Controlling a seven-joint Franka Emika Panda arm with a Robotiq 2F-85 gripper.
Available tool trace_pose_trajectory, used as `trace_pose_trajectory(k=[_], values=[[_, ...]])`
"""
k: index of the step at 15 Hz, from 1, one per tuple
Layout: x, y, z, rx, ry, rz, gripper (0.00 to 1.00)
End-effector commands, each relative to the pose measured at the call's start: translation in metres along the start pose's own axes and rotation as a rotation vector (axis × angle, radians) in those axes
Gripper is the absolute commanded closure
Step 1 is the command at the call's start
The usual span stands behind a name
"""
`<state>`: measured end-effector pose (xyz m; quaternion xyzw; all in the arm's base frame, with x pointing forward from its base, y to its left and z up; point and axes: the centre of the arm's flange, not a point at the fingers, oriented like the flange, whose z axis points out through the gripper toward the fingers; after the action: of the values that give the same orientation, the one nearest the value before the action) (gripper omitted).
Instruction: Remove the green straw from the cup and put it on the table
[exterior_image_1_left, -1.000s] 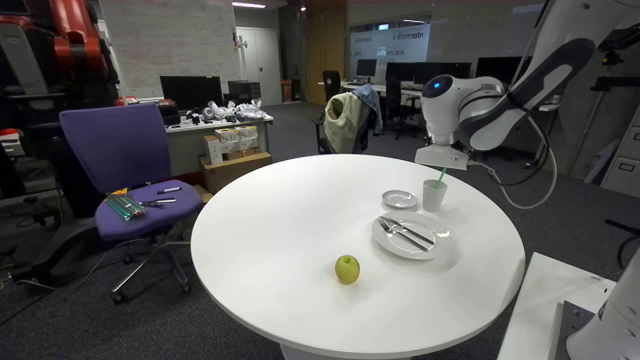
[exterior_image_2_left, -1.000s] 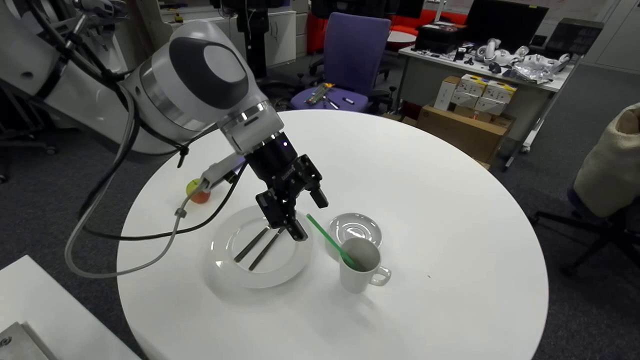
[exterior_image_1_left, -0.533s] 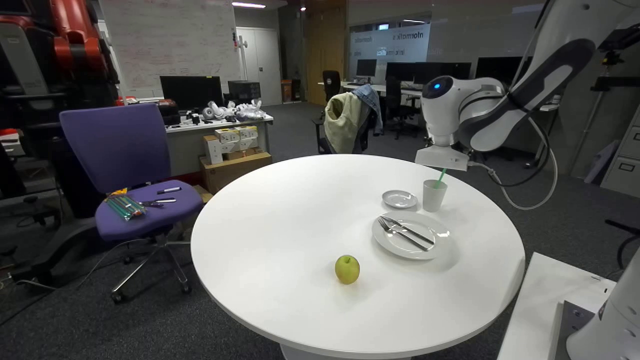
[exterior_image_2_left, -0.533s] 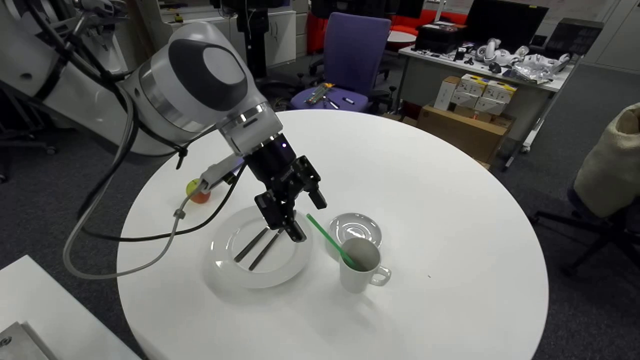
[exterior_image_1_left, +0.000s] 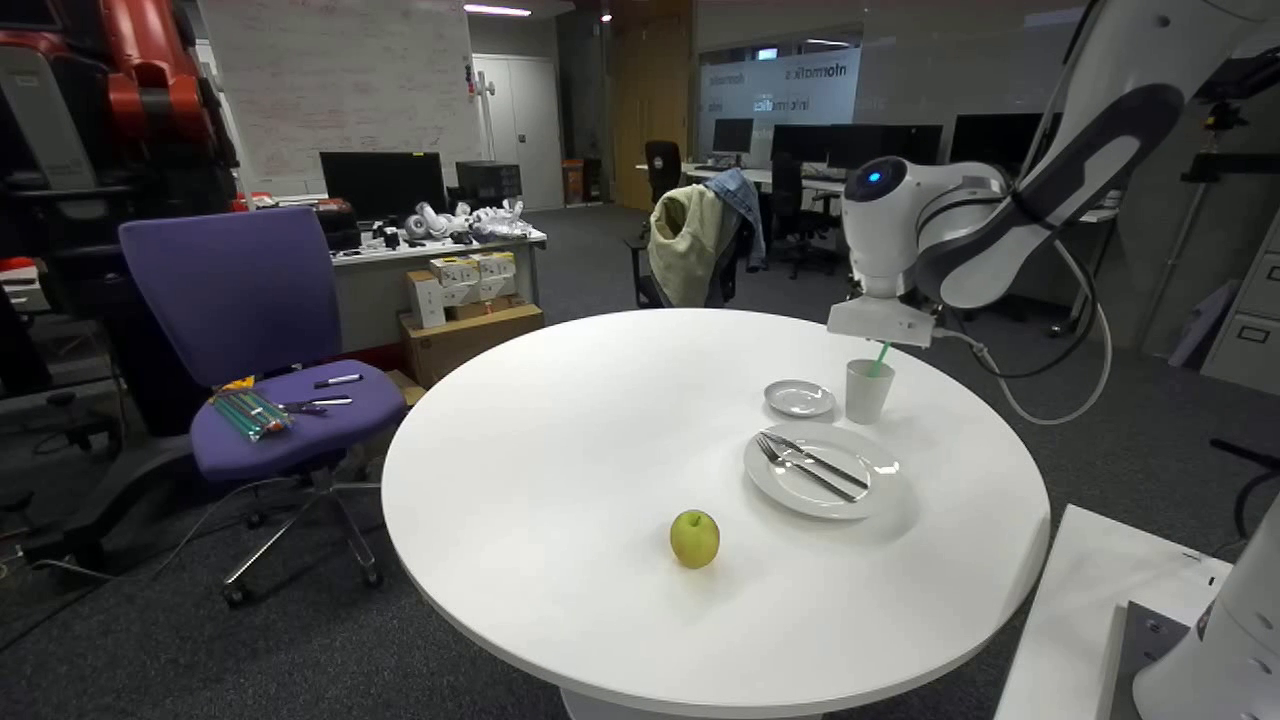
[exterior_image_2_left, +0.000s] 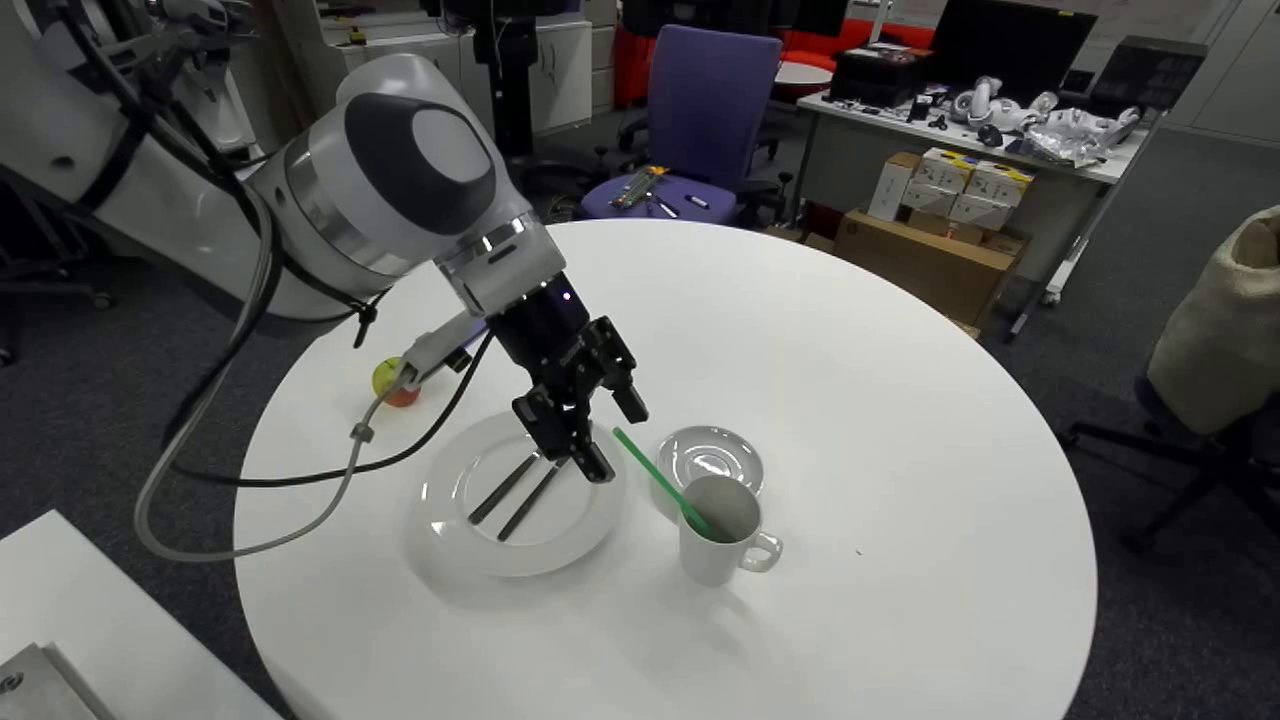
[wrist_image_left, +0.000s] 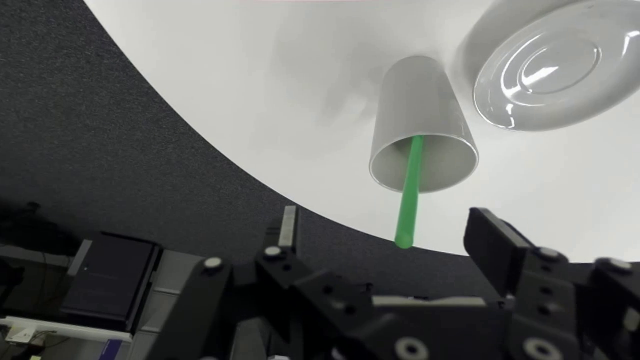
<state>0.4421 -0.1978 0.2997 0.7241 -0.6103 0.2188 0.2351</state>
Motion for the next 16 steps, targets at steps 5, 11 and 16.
trace_pose_trajectory(k=[5,11,16], values=[[0.003,0.004,-0.003,0.021,-0.009,-0.023,0.71],[0.002,0.01,-0.012,0.037,0.009,-0.021,1.0],[0.006,0.029,-0.057,0.152,0.061,-0.027,1.0]])
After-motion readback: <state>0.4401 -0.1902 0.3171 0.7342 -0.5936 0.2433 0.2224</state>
